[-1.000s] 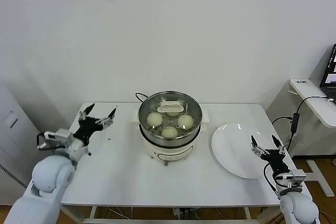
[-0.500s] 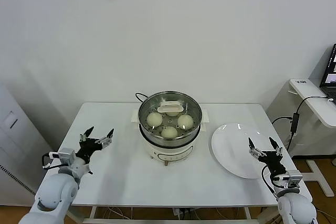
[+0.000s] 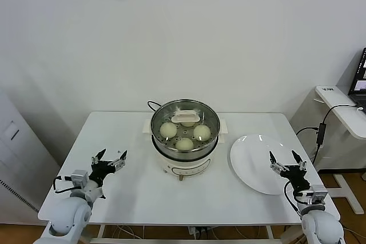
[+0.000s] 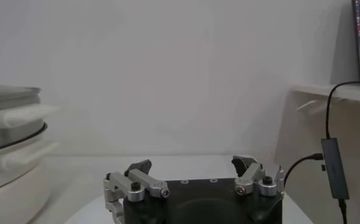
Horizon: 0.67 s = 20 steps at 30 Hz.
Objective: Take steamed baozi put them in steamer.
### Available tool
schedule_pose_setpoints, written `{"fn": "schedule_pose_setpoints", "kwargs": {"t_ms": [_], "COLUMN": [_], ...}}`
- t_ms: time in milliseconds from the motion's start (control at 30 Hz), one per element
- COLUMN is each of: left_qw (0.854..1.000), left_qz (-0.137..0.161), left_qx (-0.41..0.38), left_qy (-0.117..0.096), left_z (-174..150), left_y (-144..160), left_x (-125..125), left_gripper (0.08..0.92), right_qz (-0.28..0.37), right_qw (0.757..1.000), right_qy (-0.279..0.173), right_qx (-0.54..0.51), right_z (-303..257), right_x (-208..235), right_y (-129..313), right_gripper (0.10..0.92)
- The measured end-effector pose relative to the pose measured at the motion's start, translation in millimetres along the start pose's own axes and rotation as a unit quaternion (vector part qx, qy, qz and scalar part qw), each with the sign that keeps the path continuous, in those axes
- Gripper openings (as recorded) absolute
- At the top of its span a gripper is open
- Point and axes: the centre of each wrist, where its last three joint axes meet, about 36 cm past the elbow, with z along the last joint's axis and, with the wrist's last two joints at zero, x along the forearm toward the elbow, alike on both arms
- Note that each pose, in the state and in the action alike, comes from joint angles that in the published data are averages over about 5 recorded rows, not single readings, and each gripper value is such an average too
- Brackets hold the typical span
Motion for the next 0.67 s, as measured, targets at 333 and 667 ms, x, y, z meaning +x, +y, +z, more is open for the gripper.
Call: {"fn": "schedule_pose_setpoints", "kwargs": {"t_ms": [333,667], "left_qw": [1.000,1.000], "left_qz": [-0.004,-0.006], "left_qx": [0.004,-0.001], "left_qy": [0.002,-0.003], "left_z": [3.7,0.7], "left_y": [-3.6,-5.5], "left_x": [0.5,3.7], "left_gripper": [0.823,0.823], "right_qz": [0.000,-0.004], "right_qw": [1.000,1.000], "right_qy": [0.005,0.005], "right_qx": [0.002,-0.002], "right_z": [-2.7,-2.6], "right_x": [-1.4,-0.2], "right_y": [-1.6,-0.3], "right_gripper": [0.823,0.823]}}
